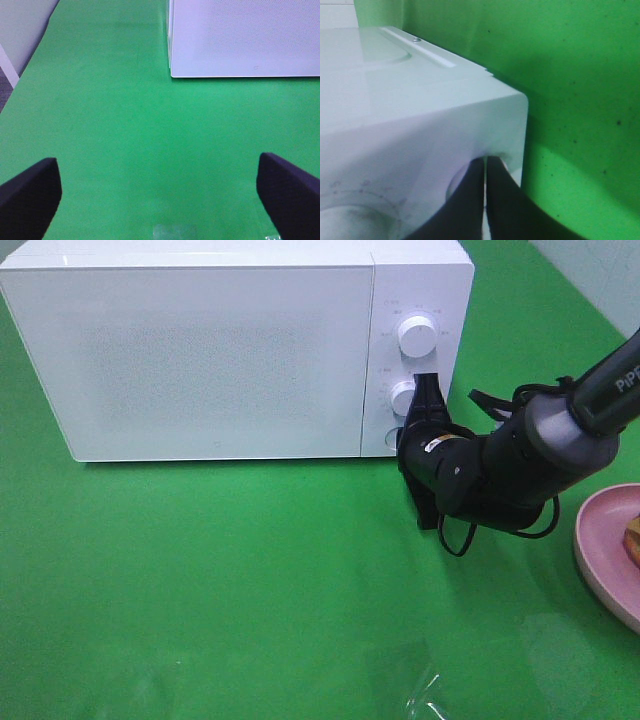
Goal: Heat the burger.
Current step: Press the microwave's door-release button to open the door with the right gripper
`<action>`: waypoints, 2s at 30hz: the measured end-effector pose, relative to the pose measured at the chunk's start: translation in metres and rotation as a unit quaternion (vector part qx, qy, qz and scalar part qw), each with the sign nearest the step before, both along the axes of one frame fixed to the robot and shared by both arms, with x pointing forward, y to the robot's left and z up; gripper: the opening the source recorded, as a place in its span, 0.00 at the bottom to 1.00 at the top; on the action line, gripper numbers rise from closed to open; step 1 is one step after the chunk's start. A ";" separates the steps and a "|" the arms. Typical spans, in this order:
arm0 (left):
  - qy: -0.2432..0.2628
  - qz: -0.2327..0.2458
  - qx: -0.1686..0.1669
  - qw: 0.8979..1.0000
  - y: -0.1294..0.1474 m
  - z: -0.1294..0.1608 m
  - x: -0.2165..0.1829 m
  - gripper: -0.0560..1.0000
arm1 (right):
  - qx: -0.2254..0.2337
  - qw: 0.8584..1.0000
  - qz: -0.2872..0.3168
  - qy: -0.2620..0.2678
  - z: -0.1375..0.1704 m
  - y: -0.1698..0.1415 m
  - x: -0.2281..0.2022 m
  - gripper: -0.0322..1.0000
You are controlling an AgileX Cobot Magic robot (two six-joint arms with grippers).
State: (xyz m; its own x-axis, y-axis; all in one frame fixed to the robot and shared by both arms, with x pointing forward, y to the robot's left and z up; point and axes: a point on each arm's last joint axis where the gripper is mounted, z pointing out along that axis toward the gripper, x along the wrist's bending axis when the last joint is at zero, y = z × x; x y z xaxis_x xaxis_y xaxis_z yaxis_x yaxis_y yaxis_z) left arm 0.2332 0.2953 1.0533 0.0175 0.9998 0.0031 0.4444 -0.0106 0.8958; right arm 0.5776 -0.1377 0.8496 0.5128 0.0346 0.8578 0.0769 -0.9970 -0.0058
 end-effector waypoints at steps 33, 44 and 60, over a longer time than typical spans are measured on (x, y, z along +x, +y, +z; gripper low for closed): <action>0.000 0.000 0.000 1.000 0.000 0.000 0.000 0.98 | 0.048 0.998 -0.025 -0.033 0.002 0.004 0.002 0.04; 0.000 0.000 0.000 1.000 0.000 0.000 0.000 0.98 | 0.050 0.997 -0.036 -0.048 -0.003 0.008 0.007 0.04; 0.000 0.000 0.000 1.000 0.000 0.000 0.000 0.98 | 0.052 0.996 -0.066 -0.041 -0.012 0.017 0.014 0.04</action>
State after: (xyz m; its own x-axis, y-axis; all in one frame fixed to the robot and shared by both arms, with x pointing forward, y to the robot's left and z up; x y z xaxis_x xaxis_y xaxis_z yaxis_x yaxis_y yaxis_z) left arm 0.2332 0.2953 1.0533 0.0175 0.9998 0.0031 0.4444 -0.0106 0.8958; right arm 0.5918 -0.1205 0.8379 0.4355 -0.1194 0.8922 -0.0510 -0.9928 -0.1080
